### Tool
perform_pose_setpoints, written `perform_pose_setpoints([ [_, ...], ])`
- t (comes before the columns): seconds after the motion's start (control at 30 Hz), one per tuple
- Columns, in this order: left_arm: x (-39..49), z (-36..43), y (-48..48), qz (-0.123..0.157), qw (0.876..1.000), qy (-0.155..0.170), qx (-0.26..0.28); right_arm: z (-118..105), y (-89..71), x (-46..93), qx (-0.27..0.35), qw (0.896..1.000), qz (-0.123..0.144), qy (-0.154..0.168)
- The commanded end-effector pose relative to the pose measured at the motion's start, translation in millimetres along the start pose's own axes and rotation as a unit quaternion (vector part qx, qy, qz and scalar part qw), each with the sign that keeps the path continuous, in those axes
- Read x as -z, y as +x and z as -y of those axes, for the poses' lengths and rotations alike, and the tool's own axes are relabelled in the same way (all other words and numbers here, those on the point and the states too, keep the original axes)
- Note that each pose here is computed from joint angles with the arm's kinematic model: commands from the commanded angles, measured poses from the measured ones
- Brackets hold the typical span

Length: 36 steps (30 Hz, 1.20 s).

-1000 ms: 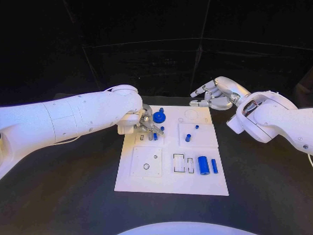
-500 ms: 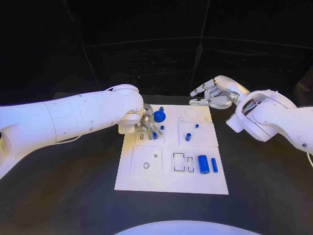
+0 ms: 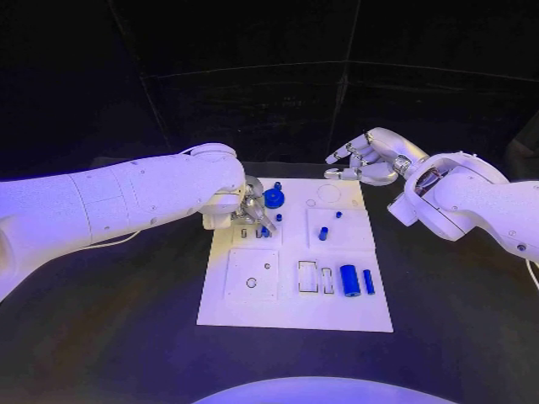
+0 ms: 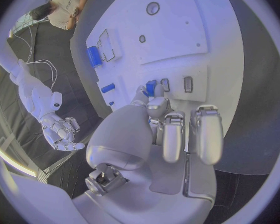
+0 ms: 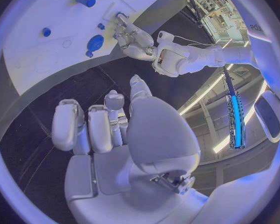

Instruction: Assemble the parts on the task board

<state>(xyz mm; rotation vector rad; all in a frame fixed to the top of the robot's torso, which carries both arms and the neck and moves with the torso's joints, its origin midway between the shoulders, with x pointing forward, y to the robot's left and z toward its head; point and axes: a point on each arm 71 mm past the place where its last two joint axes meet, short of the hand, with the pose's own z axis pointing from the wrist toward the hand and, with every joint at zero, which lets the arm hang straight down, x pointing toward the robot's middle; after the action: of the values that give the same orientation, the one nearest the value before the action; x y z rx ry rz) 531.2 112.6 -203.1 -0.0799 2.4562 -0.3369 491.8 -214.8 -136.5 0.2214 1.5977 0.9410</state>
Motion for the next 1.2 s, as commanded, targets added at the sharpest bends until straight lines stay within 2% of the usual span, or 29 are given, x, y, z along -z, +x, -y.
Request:
perform_pose_setpoints([
  [0.03, 1.3, -0.5, -1.1, 0.018, 1.0, 0.014, 0.018, -1, -0.2, -0.7, 0.0, 1.0, -0.003, -0.003],
  [0.4, 10.7, -6.2, -0.3, 0.072, 0.995, 0.031, 0.057, 1, -1.6, -1.3, 0.001, 1.0, -0.001, -0.001],
  [0.63, 14.4, -12.5, 6.0, 0.103, 0.991, 0.034, 0.072, 3, -2.8, -1.2, 0.001, 1.0, 0.0, 0.001],
  [0.97, 10.4, -23.9, 16.5, 0.105, 0.993, 0.019, 0.056, 4, -3.1, -1.2, 0.001, 1.0, -0.001, 0.002],
  [1.2, 8.7, -26.4, 21.3, 0.099, 0.994, 0.013, 0.047, 4, -3.0, -1.2, 0.001, 1.0, -0.001, 0.002],
])
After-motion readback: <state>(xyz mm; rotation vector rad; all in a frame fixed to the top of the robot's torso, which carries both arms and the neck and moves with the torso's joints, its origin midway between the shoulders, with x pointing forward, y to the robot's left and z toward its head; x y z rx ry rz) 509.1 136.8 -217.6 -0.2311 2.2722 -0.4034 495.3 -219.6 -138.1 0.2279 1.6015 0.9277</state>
